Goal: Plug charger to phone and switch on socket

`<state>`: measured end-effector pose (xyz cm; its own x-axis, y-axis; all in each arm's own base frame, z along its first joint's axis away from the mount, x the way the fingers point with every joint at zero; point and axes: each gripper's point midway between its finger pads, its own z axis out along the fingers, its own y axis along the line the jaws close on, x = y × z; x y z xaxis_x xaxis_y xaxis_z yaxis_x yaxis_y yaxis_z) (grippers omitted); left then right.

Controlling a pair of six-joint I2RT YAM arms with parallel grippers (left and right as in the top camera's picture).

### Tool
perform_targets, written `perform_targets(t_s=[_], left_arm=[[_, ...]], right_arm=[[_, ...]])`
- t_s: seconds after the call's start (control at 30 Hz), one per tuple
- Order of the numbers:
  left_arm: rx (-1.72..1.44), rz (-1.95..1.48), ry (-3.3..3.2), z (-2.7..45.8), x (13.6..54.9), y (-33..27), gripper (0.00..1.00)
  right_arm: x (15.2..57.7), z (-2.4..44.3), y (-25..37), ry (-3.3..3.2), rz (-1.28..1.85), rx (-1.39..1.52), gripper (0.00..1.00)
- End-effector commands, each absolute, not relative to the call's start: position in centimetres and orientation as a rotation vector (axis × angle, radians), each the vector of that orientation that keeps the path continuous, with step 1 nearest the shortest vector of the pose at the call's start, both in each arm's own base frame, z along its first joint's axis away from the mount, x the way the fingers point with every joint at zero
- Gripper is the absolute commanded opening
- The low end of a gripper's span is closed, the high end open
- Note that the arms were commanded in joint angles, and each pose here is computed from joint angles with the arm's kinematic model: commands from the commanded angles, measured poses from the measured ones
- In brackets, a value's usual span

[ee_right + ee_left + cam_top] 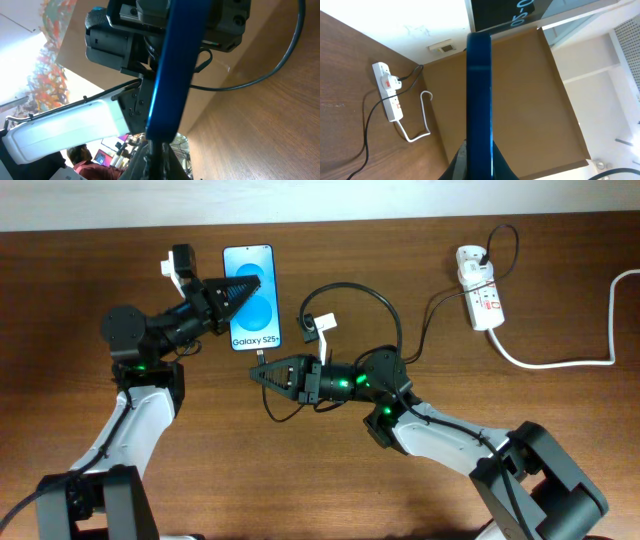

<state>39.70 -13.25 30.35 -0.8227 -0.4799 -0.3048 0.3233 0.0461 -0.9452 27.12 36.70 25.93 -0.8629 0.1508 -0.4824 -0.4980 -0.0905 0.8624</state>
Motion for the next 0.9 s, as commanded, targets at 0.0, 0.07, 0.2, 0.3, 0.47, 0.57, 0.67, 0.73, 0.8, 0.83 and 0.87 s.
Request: perform_targets(t_s=[0.0, 0.07, 0.2, 0.3, 0.47, 0.57, 0.67, 0.73, 0.8, 0.83, 0.87], left_arm=[[-0.095, -1.814, 1.740, 31.6, 39.3, -13.5, 0.00], [-0.095, -1.814, 1.740, 31.6, 39.3, -13.5, 0.00], [-0.095, -1.814, 1.740, 31.6, 39.3, -13.5, 0.00], [-0.095, -1.814, 1.740, 31.6, 39.3, -13.5, 0.00], [-0.110, -1.814, 1.728, 31.7, 39.5, -13.9, 0.00], [-0.113, -1.821, 1.719, 31.9, 39.5, -14.7, 0.00], [-0.112, -1.822, 1.720, 31.8, 39.5, -14.8, 0.00], [-0.105, -1.816, 1.718, 31.8, 39.5, -14.7, 0.00], [-0.057, -1.775, 1.710, 31.8, 39.5, -14.4, 0.00], [-0.070, -1.765, 1.727, 31.3, 39.6, -14.0, 0.00], [-0.091, -1.753, 1.746, 30.7, 39.9, -13.6, 0.00]], right_arm=[[26.5, 26.5, 36.9, 1.729, 2.012, -0.434, 0.04], [26.6, 26.5, 36.9, 1.728, 2.009, -0.428, 0.04], [27.0, 26.5, 36.9, 1.727, 1.999, -0.402, 0.04], [27.3, 26.6, 36.9, 1.723, 1.991, -0.383, 0.04], [27.6, 26.6, 36.8, 1.719, 1.983, -0.363, 0.04], [27.6, 26.4, 36.9, 1.729, 1.984, -0.360, 0.04], [27.4, 26.3, 36.9, 1.739, 1.990, -0.374, 0.04], [27.1, 26.2, 36.9, 1.743, 1.997, -0.394, 0.04], [26.7, 26.2, 36.9, 1.747, 2.007, -0.426, 0.04], [26.3, 26.1, 37.0, 1.749, 2.012, -0.459, 0.04], [25.9, 26.0, 37.0, 1.742, 2.009, -0.502, 0.04]])
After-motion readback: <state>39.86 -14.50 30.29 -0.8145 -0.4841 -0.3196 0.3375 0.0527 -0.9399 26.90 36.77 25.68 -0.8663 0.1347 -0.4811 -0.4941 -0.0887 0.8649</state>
